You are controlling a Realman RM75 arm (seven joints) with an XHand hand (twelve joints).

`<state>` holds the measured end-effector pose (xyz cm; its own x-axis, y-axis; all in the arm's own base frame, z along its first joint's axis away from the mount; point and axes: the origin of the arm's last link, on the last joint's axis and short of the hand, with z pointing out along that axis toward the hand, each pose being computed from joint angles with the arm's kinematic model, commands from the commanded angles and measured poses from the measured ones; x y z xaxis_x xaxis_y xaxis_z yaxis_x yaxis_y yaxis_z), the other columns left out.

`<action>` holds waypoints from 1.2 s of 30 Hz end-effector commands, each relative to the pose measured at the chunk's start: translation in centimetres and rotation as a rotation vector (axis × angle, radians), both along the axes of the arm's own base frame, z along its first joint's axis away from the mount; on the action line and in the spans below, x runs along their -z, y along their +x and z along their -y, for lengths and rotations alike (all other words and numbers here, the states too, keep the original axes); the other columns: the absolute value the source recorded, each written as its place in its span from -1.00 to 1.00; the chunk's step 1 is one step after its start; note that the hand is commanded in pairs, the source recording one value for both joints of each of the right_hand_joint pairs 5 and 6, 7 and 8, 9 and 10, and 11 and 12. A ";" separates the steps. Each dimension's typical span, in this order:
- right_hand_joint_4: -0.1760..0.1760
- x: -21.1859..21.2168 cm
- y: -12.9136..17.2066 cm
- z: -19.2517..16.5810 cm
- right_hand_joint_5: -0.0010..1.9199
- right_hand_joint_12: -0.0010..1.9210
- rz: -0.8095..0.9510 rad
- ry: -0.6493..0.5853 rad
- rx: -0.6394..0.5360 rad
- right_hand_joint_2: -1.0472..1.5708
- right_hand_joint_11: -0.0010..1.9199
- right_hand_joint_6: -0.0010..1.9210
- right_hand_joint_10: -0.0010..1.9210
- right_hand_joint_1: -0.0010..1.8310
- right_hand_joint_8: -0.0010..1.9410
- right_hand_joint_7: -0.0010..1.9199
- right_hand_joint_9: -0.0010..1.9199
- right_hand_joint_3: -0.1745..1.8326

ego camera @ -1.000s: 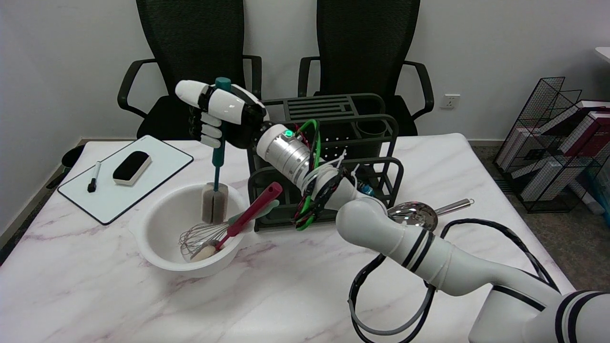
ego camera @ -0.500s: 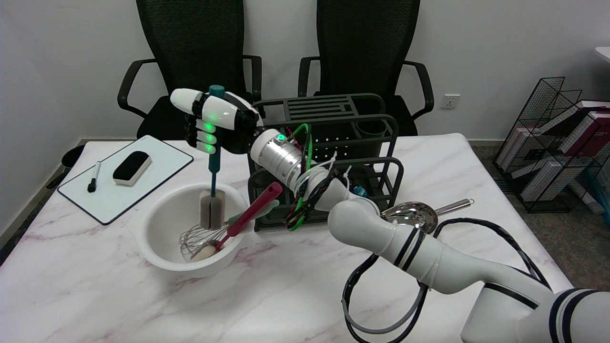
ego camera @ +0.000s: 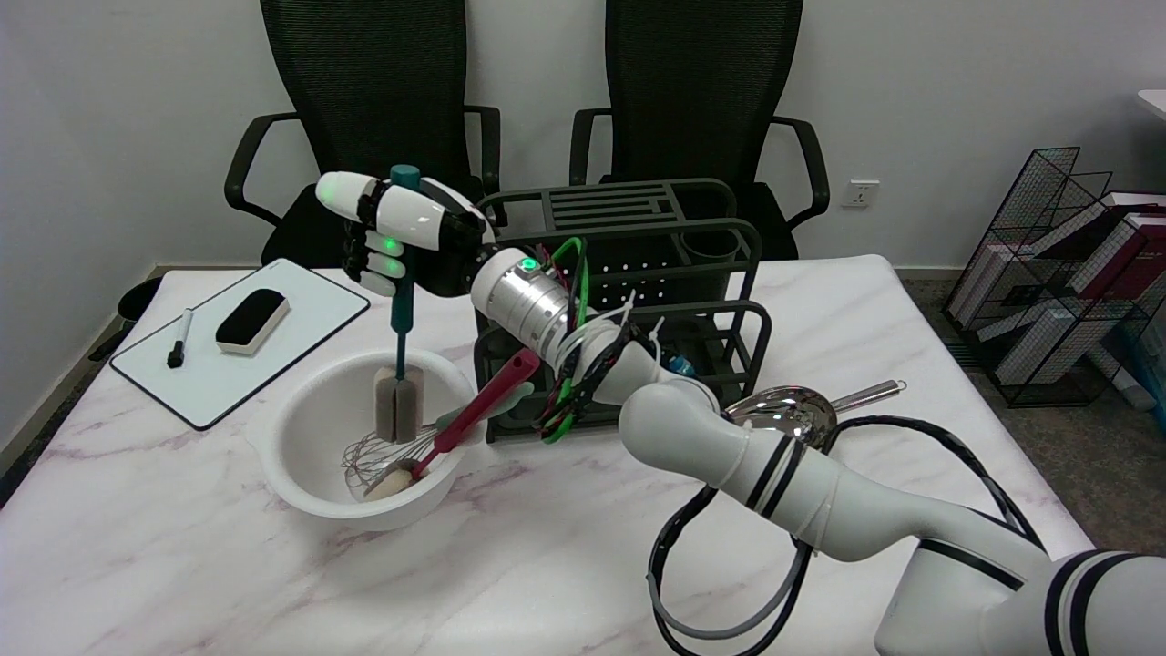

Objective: Place the blue sponge bottle brush into the mixing bowl.

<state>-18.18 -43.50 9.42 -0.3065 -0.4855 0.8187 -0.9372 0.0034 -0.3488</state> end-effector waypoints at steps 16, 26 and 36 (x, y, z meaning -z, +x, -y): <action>0.00 0.7 0.1 -0.2 0.34 -0.29 -0.018 -0.002 -0.026 0.20 -0.28 0.34 0.20 0.08 0.35 0.36 0.20 0.40; 0.00 0.6 0.2 -0.3 -0.05 -0.57 -0.021 -0.006 -0.039 -0.04 -0.57 -0.06 -0.25 0.11 0.10 0.11 -0.25 0.63; 0.00 -0.9 1.4 -0.8 -0.21 -0.58 0.004 -0.044 -0.101 -0.09 -0.58 -0.21 -0.29 0.13 0.03 0.05 -0.29 0.68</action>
